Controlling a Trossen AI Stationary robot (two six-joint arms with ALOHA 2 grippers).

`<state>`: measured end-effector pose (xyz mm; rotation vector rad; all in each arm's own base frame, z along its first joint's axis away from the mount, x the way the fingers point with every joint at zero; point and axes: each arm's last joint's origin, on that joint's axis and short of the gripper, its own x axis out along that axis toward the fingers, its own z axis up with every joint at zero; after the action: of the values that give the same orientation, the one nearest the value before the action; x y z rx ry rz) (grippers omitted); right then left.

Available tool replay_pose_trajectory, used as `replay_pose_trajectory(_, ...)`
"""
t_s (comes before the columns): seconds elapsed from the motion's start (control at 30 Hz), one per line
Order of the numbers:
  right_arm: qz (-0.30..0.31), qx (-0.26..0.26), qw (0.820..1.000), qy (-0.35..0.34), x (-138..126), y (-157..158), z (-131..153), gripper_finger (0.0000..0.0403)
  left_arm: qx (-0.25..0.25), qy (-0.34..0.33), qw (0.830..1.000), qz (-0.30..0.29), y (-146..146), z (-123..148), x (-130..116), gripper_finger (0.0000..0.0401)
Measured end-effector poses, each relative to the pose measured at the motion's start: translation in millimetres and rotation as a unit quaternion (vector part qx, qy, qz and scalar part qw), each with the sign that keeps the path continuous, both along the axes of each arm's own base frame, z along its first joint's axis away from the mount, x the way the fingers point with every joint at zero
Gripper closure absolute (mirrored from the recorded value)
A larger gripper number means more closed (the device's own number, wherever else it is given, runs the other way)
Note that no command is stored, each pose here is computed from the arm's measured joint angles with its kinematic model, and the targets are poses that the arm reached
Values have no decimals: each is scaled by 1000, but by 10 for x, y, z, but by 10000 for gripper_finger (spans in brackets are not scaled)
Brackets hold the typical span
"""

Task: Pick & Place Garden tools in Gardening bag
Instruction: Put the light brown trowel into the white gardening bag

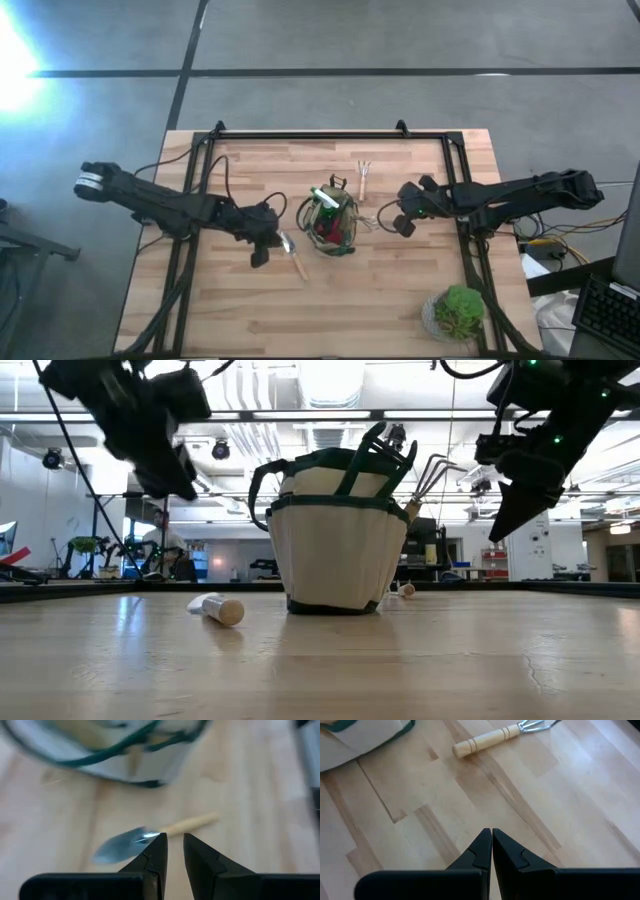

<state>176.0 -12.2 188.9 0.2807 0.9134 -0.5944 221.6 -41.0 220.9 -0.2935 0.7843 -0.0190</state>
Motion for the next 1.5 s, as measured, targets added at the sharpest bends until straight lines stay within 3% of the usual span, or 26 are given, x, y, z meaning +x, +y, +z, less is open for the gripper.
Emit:
replay_pose_trajectory(0.13,0,-1,1000,-4,1,-1,7,394,-18,-21,999,-47,-100,175,39,336)
replay_pose_trajectory(0.33,-1,-2,1000,-7,11,-1,21,394,0,-24,995,-94,-303,381,11,327)
replay_pose_trajectory(0.43,-1,-2,1000,-8,12,-1,22,394,42,-32,994,-99,-388,413,-6,298)
replay_pose_trajectory(0.5,-1,-2,1000,-11,17,-1,25,394,95,-35,989,-105,-431,390,-12,273)
replay_pose_trajectory(0.63,0,-3,1000,-20,32,-2,35,394,232,-29,959,-161,-491,288,21,219)
replay_pose_trajectory(0.77,0,-3,1000,-19,31,-2,35,394,289,-13,932,-220,-542,159,103,186)
replay_pose_trajectory(1.17,1,-3,1000,-19,30,-2,35,394,370,53,876,-305,-661,-198,391,194)
replay_pose_trajectory(1.5,1,-3,1000,-19,31,-2,35,394,379,87,863,-322,-742,-356,578,199)
